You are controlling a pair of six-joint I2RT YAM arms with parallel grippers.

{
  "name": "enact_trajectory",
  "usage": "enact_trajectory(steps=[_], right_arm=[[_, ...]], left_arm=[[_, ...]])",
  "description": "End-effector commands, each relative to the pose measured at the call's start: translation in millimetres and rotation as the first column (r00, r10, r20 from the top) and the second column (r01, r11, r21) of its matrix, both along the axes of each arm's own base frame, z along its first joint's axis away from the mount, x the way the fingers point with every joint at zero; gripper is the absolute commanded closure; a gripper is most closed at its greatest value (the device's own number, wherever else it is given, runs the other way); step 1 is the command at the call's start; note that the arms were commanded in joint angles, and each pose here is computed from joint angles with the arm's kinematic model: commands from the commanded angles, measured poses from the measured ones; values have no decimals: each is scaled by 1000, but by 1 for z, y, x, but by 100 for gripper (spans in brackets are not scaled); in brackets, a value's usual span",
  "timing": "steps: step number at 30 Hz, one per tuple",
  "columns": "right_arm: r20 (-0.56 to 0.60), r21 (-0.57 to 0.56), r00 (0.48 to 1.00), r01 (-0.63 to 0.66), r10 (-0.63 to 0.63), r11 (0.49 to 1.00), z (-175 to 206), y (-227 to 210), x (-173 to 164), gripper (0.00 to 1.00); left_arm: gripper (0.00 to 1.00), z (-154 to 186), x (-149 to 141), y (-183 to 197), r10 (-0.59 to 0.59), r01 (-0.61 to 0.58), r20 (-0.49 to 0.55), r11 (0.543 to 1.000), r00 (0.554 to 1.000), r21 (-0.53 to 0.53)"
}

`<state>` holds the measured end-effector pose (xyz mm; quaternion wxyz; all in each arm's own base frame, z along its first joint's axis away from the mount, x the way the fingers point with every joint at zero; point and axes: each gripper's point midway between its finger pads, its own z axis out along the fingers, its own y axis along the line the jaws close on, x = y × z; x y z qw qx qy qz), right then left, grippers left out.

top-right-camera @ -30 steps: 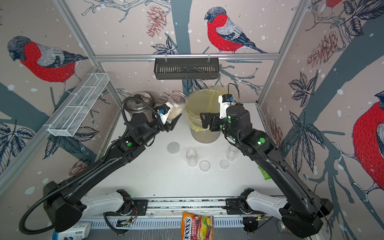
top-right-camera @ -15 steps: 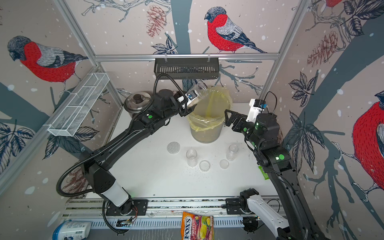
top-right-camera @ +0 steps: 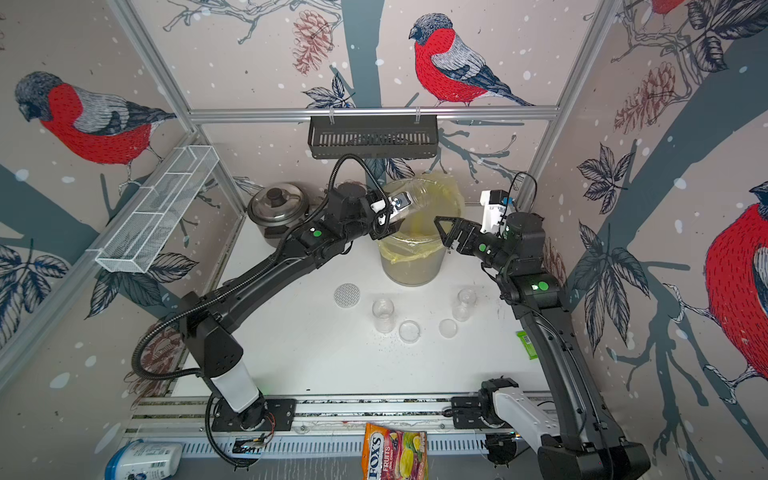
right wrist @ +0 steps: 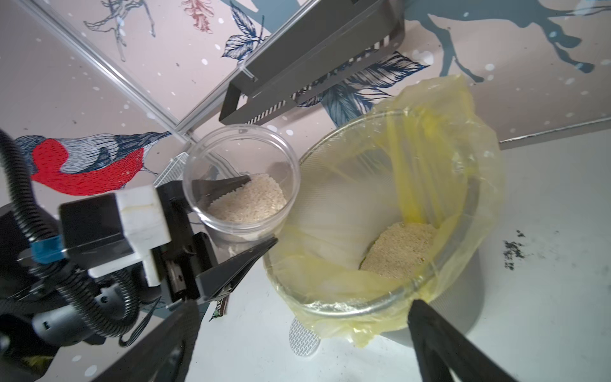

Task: Empty moldy rice from jars
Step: Pour the moldy rice from the jar into the trash bin.

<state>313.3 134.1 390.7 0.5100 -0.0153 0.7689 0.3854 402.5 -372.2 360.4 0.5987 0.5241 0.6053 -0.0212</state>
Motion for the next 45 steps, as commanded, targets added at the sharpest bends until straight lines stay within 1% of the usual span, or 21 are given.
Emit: enact_trajectory(steps=[1,4,6,8,11,14,17,19,21,23,25,27,28,30,33,37,40,41,43,45], right_arm=[[50,36,997,-55,53,998,14,9,-1,1],[39,38,998,-51,50,998,12,8,1,1],[37,35,999,-40,39,999,12,7,2,1],[37,25,999,-16,15,1000,10,2,4,1],[34,19,999,25,-25,1000,8,-7,7,1],[30,26,998,60,-61,998,4,-18,8,0],[24,25,994,104,-105,994,-1,-31,6,0],[29,27,989,141,-142,990,-2,-42,4,0],[23,34,984,173,-174,984,-5,-52,2,0],[15,45,984,179,-180,983,-7,-57,-1,0],[4,52,982,187,-188,981,-11,-62,-3,0],[-2,54,982,190,-190,980,-14,-65,-5,0],[-9,56,981,196,-196,979,-15,-68,-5,0],[-19,62,980,198,-198,978,-18,-71,-5,0],[-33,73,978,207,-205,976,-21,-77,-5,0],[-43,83,978,208,-205,975,-22,-83,-6,0],[-43,87,978,205,-202,975,-22,-83,-7,0],[-45,92,978,205,-202,974,-23,-83,-6,0],[-47,103,979,200,-196,974,-23,-82,-7,0],[-53,110,979,199,-194,974,-24,-82,-7,0]], left_arm=[[71,23,0,-4,-6,11,66,998,998,-68],[72,25,1,-5,-13,17,75,998,997,-58],[72,25,5,-3,5,-2,88,999,996,-38],[73,23,10,0,26,-27,108,1000,994,4],[73,23,24,10,86,-104,161,989,983,106],[73,21,36,18,121,-177,234,956,965,232],[73,15,46,20,133,-237,295,906,946,351],[73,7,53,17,120,-268,339,861,933,433],[76,-1,61,13,105,-308,385,799,917,516],[77,-5,70,12,97,-346,419,743,903,573],[77,-9,78,11,92,-373,437,692,895,618],[78,-15,84,15,93,-416,465,622,881,664],[79,-16,87,17,88,-436,483,595,871,676],[78,-17,86,19,65,-445,503,572,862,689],[78,-16,83,18,43,-454,518,550,854,701],[76,-25,78,18,-41,-487,575,484,817,727],[76,-22,81,12,-65,-507,599,466,798,725],[76,-18,81,9,-72,-517,612,463,788,720],[76,-13,81,5,-114,-539,640,441,760,718],[75,-8,81,2,-165,-567,674,421,720,708]])
